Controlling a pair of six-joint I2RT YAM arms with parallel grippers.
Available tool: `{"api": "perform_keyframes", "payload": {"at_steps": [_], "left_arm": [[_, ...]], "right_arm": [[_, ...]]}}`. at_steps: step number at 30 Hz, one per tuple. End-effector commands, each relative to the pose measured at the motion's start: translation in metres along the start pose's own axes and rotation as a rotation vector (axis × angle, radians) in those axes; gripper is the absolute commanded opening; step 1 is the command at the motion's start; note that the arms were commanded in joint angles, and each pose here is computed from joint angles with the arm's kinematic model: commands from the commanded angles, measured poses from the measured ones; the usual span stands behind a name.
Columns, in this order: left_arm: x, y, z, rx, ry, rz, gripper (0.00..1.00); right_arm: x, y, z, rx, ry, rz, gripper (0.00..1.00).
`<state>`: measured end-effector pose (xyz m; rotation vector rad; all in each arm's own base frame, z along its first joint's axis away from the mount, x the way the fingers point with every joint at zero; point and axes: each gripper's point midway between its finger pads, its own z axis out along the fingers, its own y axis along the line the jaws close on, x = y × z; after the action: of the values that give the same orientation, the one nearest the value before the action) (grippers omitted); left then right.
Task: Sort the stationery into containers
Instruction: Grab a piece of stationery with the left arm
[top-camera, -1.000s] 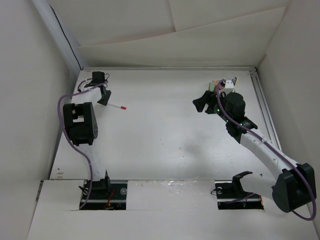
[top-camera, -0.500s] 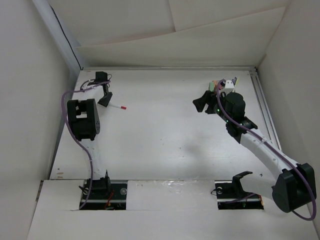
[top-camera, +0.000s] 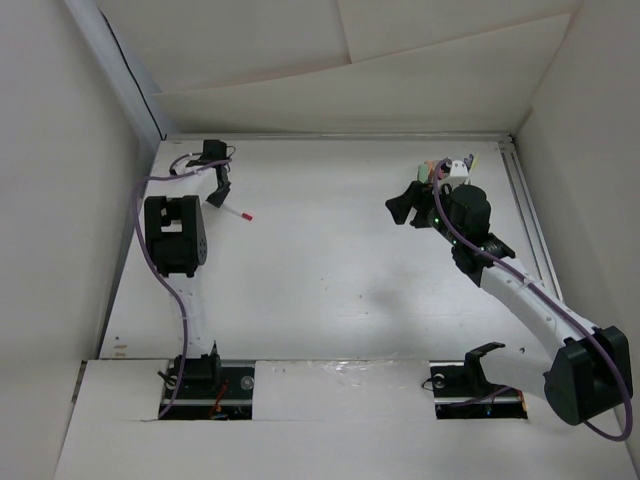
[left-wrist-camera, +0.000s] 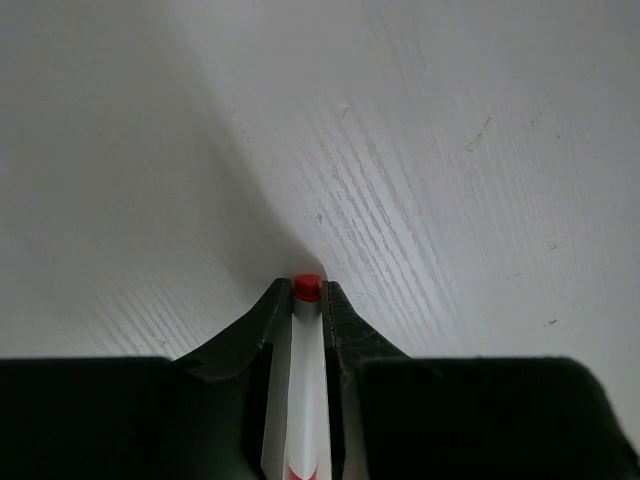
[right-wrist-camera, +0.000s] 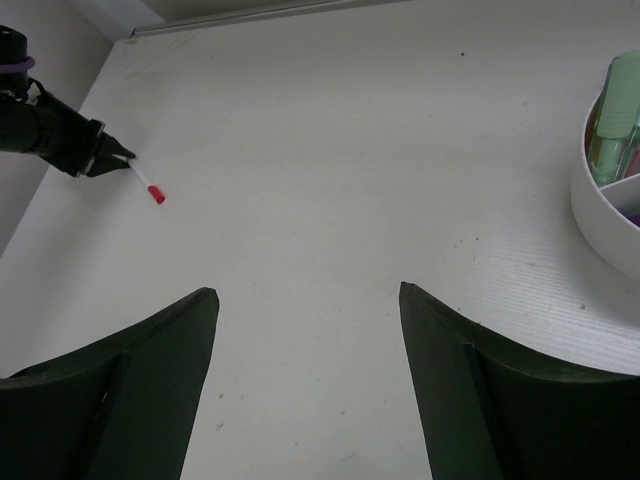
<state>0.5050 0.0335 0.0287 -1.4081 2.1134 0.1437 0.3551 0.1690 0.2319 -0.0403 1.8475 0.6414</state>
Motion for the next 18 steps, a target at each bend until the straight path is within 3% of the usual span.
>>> {"api": "perform_keyframes", "payload": {"at_steps": [1, 10, 18], "left_arm": [[0.029, 0.025, 0.009, -0.098, 0.065, 0.092, 0.0], [0.037, 0.021, -0.017, 0.001, 0.061, 0.16, 0.0], [0.057, 0.005, -0.082, 0.199, 0.003, 0.239, 0.0]], "right_arm": [[-0.032, 0.013, -0.004, -0.031, -0.081, -0.027, 0.79], [-0.029, 0.011, -0.002, -0.036, -0.068, -0.025, 0.79], [-0.027, 0.008, 0.0, -0.033, -0.059, -0.022, 0.79]]}}
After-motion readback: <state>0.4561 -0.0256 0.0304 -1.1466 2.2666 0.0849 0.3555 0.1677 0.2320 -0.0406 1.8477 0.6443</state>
